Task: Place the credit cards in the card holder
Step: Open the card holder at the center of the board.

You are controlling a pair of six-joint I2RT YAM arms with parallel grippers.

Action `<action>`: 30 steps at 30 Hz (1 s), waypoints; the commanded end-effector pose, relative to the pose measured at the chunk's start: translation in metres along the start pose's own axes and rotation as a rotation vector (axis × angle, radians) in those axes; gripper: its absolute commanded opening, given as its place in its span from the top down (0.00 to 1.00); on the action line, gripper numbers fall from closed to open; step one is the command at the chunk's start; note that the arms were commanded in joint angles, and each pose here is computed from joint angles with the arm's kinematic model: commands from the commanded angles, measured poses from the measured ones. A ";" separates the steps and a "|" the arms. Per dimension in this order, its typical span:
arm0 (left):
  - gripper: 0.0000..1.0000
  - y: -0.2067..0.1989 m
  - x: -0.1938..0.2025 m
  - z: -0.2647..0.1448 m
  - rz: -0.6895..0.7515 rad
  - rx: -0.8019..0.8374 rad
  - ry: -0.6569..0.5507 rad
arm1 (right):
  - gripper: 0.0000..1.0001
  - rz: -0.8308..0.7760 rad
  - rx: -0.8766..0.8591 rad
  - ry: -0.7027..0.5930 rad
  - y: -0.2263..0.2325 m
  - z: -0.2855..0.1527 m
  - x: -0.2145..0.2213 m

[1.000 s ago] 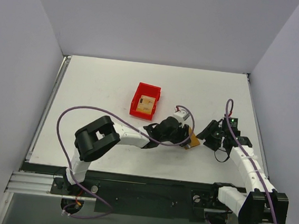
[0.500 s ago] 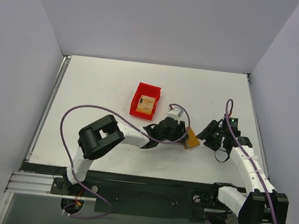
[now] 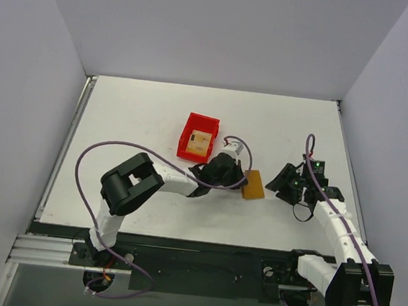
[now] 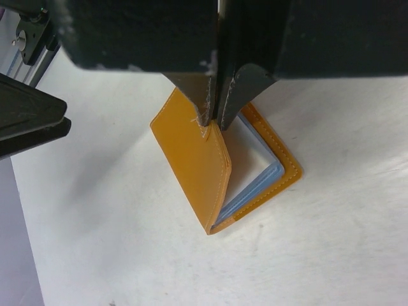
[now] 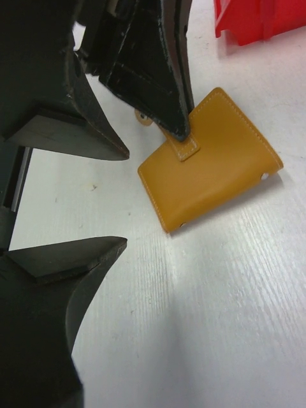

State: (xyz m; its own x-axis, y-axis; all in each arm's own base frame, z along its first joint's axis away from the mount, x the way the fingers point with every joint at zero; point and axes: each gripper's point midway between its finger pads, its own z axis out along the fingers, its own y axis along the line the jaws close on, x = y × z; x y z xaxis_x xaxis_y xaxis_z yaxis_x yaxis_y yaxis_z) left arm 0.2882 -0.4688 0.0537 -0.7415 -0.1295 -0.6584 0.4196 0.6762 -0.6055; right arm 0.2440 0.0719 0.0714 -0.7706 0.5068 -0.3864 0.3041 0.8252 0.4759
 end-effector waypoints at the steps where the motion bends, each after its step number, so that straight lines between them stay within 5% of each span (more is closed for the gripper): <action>1: 1.00 -0.006 -0.040 -0.034 -0.007 0.024 -0.020 | 0.53 -0.137 -0.082 -0.001 0.026 -0.005 0.004; 6: 1.00 -0.011 -0.056 -0.065 0.188 -0.031 -0.016 | 0.50 -0.189 -0.105 -0.024 0.054 -0.003 0.003; 16: 1.00 -0.009 -0.050 -0.116 0.685 -0.290 -0.052 | 0.50 -0.044 -0.329 -0.077 0.106 -0.022 -0.015; 30: 1.00 -0.029 -0.035 -0.137 1.000 -0.496 -0.147 | 0.50 0.163 -0.369 0.128 0.116 -0.021 -0.005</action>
State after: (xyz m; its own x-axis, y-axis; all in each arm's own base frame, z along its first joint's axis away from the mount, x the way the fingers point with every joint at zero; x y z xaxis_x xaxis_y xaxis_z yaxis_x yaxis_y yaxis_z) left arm 0.2237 -0.3858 0.1348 -0.1811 0.5348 -0.8254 0.5949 0.7279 0.3411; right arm 0.2743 0.1488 0.1400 -0.7646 0.5788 -0.2836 0.1938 0.6262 0.7552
